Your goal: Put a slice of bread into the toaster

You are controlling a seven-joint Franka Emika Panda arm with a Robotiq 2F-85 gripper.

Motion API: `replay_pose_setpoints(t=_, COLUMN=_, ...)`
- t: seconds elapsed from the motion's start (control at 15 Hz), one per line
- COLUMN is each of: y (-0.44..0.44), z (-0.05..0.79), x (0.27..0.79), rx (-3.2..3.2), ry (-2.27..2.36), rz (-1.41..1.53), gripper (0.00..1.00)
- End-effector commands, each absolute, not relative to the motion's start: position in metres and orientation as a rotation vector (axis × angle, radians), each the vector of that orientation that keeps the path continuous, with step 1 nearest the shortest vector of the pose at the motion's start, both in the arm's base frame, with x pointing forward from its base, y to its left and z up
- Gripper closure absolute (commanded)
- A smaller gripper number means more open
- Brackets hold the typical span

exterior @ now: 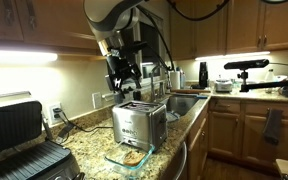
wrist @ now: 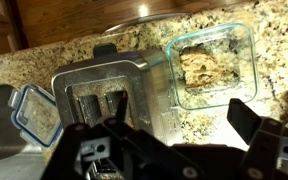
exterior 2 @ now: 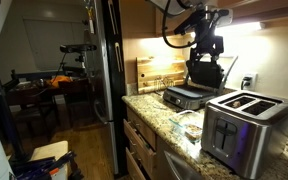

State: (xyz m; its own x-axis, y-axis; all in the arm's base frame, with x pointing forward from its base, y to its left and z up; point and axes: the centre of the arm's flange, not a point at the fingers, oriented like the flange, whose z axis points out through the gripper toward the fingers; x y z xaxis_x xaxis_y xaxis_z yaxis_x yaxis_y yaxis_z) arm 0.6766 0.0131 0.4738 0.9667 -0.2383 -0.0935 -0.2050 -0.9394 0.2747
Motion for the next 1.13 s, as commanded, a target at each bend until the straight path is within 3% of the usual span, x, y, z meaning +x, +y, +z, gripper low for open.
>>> replay_pose_setpoints(t=0.0, y=0.020, z=0.473, x=0.629, rx=2.852, ry=-0.349, rz=-0.194, gripper=0.00)
replay_pose_setpoints(t=0.93, y=0.031, z=0.465, x=0.586, rx=2.866, ry=-0.354, rz=-0.265, gripper=0.00)
replay_pose_setpoints(t=1.0, y=0.030, z=0.465, x=0.615, rx=2.845, ry=-0.317, rz=-0.293, gripper=0.00)
replay_pose_setpoints(t=1.07, y=0.031, z=0.464, x=0.613, rx=2.846, ry=-0.316, rz=-0.296, gripper=0.00)
